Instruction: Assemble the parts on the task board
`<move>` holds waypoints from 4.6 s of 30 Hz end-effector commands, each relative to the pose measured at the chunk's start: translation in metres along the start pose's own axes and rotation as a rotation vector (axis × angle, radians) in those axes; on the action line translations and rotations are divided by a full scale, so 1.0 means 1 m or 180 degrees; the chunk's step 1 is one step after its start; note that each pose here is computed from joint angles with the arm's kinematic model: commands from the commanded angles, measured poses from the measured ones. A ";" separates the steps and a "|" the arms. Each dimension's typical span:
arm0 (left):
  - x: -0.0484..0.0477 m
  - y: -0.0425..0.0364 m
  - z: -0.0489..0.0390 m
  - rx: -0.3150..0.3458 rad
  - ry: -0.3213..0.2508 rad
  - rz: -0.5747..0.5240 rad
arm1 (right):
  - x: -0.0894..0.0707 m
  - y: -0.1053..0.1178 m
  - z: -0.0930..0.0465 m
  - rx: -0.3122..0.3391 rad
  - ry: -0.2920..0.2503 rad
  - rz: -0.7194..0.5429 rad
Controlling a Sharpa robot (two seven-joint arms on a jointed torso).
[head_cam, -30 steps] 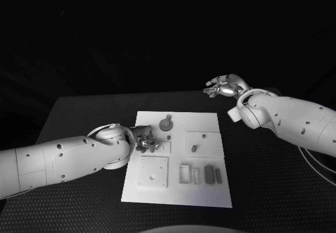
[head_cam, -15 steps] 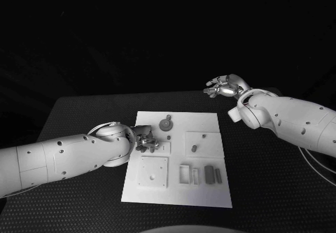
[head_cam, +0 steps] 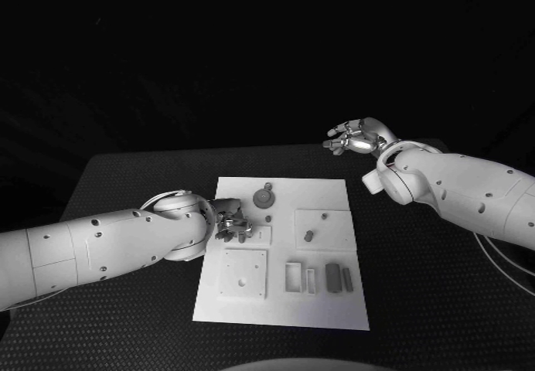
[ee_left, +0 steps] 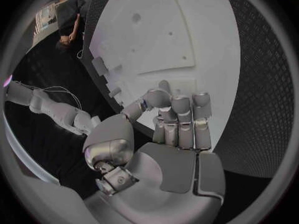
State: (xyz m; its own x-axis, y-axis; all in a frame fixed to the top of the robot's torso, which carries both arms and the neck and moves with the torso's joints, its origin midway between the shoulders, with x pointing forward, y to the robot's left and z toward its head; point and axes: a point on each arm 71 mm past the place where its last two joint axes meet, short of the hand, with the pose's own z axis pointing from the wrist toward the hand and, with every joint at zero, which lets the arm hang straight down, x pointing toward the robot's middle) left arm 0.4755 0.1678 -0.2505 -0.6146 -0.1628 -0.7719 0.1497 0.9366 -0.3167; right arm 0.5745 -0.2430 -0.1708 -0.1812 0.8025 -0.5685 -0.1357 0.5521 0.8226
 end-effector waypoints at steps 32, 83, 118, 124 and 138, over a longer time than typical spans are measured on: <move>-0.0051 -0.0029 0.0026 -0.0102 0.0172 -0.0055 | 0.002 0.001 0.001 -0.0029 0.0044 0.0005; 0.0016 -0.0183 0.0059 -0.0040 0.0259 0.0241 | 0.001 0.001 0.000 -0.0032 0.0042 0.0007; -0.0006 -0.0139 0.0056 -0.0071 0.0174 0.0391 | 0.001 0.001 0.000 -0.0033 0.0041 0.0006; -0.0012 -0.0127 0.0046 -0.0071 0.0147 0.0374 | 0.001 0.001 0.000 -0.0033 0.0043 0.0007; 0.0011 -0.0116 0.0027 -0.0076 0.0308 0.0282 | 0.001 0.001 0.000 -0.0034 0.0041 0.0006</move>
State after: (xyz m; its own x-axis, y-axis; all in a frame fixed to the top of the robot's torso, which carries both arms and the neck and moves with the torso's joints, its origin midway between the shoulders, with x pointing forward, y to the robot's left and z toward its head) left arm 0.4795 0.1551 -0.2416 -0.6274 -0.0647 -0.7760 0.2031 0.9485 -0.2432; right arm 0.5745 -0.2428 -0.1708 -0.1825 0.8026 -0.5679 -0.1354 0.5516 0.8230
